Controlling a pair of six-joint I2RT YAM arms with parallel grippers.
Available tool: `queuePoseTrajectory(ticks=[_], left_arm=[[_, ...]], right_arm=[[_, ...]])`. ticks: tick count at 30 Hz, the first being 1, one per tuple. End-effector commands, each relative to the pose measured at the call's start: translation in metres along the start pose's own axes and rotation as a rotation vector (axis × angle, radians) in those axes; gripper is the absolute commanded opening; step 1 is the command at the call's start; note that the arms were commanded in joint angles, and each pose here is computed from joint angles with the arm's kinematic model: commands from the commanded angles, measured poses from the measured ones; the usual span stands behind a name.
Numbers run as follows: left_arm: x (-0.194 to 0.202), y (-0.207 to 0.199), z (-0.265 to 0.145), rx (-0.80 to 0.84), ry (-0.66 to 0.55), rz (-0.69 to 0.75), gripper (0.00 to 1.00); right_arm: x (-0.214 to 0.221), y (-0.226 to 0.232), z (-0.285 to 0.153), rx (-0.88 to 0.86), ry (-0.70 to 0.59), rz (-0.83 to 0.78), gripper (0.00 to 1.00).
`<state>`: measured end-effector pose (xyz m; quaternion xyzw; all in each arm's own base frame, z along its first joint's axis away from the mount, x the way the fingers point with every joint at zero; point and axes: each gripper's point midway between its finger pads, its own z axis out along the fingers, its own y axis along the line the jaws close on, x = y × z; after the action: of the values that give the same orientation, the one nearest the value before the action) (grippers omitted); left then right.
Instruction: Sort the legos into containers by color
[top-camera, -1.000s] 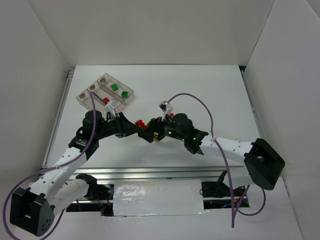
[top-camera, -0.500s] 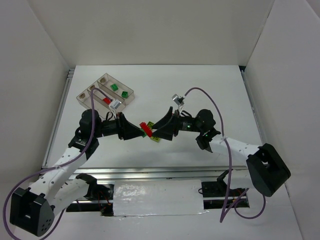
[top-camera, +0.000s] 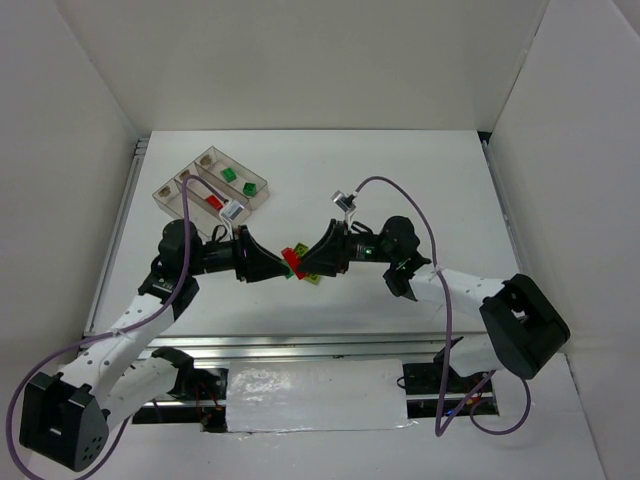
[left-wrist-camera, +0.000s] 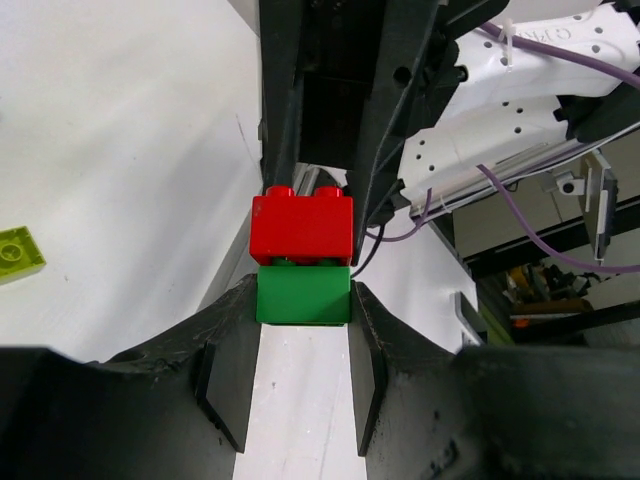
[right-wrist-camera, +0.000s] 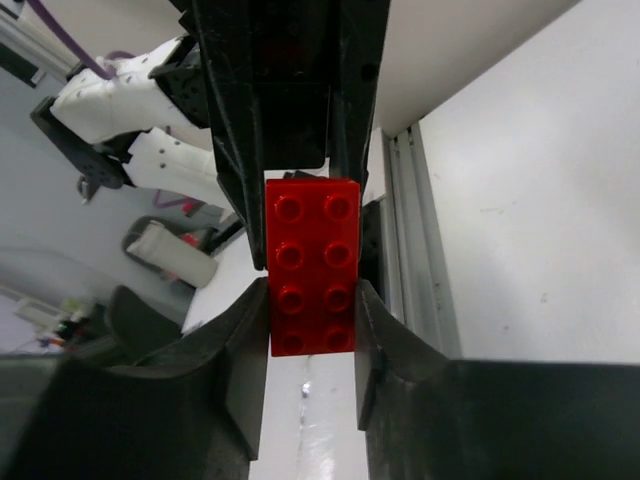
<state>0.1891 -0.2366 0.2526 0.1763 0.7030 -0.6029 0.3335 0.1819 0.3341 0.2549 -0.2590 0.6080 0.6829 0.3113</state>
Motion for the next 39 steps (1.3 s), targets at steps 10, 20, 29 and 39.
queuePoseTrajectory(ticks=[10, 20, 29, 39], left_arm=[[-0.008, 0.013, 0.000, -0.108, -0.009, 0.026, 0.00], [-0.032, 0.068, -0.023, -0.467, -0.107, -0.025, 0.00], [-0.120, 0.201, -0.083, -1.112, -0.345, -0.230, 0.00], [-0.212, 0.301, -0.090, -1.370, -0.410, -0.224, 0.01]], right_arm=[[-0.032, -0.002, -0.011, 0.001, -0.109, -0.054, 0.00], [-0.052, -0.046, -0.052, 0.271, -0.220, -0.056, 0.00], [-0.057, -0.081, -0.066, 0.610, -0.287, -0.011, 0.00], [-0.038, -0.070, -0.067, 0.642, -0.230, -0.033, 0.00]])
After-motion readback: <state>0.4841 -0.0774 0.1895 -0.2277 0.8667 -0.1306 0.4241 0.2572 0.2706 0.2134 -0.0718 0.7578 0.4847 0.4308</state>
